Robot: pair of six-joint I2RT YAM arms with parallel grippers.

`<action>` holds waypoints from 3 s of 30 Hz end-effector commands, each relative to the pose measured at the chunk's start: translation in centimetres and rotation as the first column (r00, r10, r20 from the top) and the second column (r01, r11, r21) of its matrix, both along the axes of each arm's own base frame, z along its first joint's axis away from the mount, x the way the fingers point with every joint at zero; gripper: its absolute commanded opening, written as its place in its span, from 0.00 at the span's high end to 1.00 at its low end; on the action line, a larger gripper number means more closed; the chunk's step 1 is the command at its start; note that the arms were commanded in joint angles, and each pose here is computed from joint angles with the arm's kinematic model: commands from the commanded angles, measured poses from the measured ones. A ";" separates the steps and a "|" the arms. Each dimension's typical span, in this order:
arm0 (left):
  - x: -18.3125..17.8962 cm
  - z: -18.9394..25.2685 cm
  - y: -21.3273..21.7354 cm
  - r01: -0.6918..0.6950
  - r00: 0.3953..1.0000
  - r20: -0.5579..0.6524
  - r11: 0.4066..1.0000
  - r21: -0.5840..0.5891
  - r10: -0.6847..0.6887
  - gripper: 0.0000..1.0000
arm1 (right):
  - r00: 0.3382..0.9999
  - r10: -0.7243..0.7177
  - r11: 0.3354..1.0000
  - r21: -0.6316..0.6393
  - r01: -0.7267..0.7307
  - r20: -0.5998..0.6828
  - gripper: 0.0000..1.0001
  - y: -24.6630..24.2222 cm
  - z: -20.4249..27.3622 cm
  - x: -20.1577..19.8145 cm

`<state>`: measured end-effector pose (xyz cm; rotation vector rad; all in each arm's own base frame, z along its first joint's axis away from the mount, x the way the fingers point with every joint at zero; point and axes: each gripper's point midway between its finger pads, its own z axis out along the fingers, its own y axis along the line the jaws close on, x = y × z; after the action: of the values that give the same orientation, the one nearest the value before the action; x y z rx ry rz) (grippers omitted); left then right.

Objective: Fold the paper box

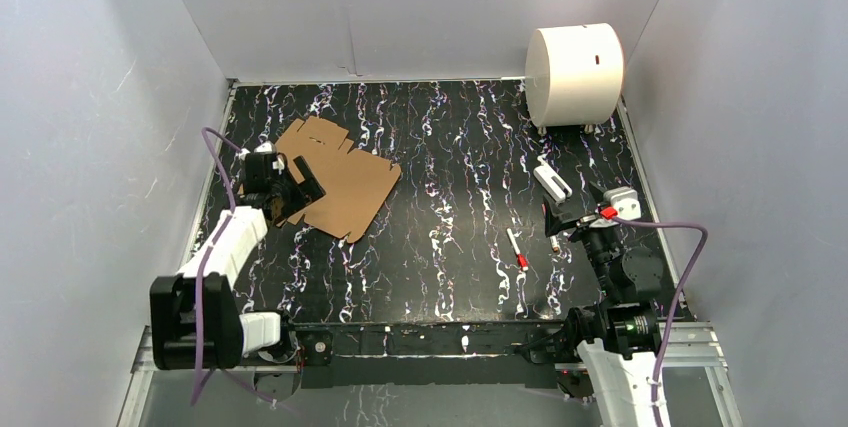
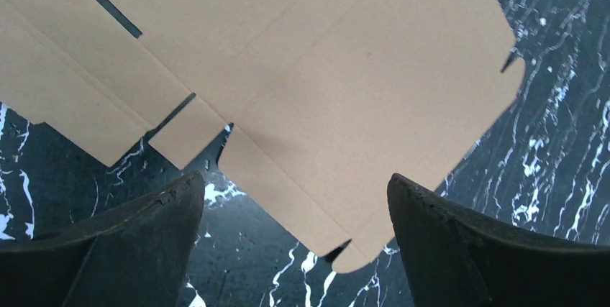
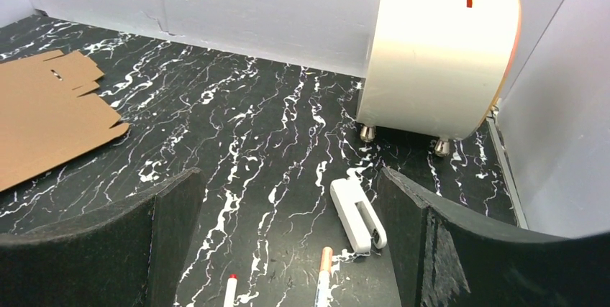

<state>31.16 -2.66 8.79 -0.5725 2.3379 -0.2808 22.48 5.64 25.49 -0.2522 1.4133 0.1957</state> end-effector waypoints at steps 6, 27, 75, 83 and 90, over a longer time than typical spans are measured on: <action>1.1 -0.9 -0.7 0.024 0.996 -0.079 0.995 -0.094 -0.031 0.06 | 0.994 0.017 1.000 0.009 -0.018 0.108 0.01 0.4 2.3 -0.6; 15.0 0.3 7.5 -0.159 0.987 0.031 0.980 0.119 0.156 0.05 | 0.992 0.028 1.000 -0.005 -0.027 0.120 0.01 0.6 2.0 -1.1; 10.7 -7.8 -13.3 0.564 0.813 -0.166 0.826 -0.012 -0.558 0.07 | 0.990 0.049 0.999 -0.016 -0.047 0.131 0.02 0.9 2.2 -1.4; 7.5 -7.4 -20.2 0.626 0.763 -0.154 0.777 -0.067 -0.628 0.07 | 0.991 0.070 0.997 -0.022 -0.067 0.116 0.01 1.3 2.0 -1.3; 4.7 -5.4 -25.2 0.698 0.705 -0.099 0.712 -0.078 -0.702 0.07 | 0.990 0.097 0.995 -0.027 -0.095 0.101 0.01 1.8 1.8 -1.2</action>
<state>40.76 -25.69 3.65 0.3059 2.4801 -0.5614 21.51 7.00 25.89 -0.3189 1.3477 0.2317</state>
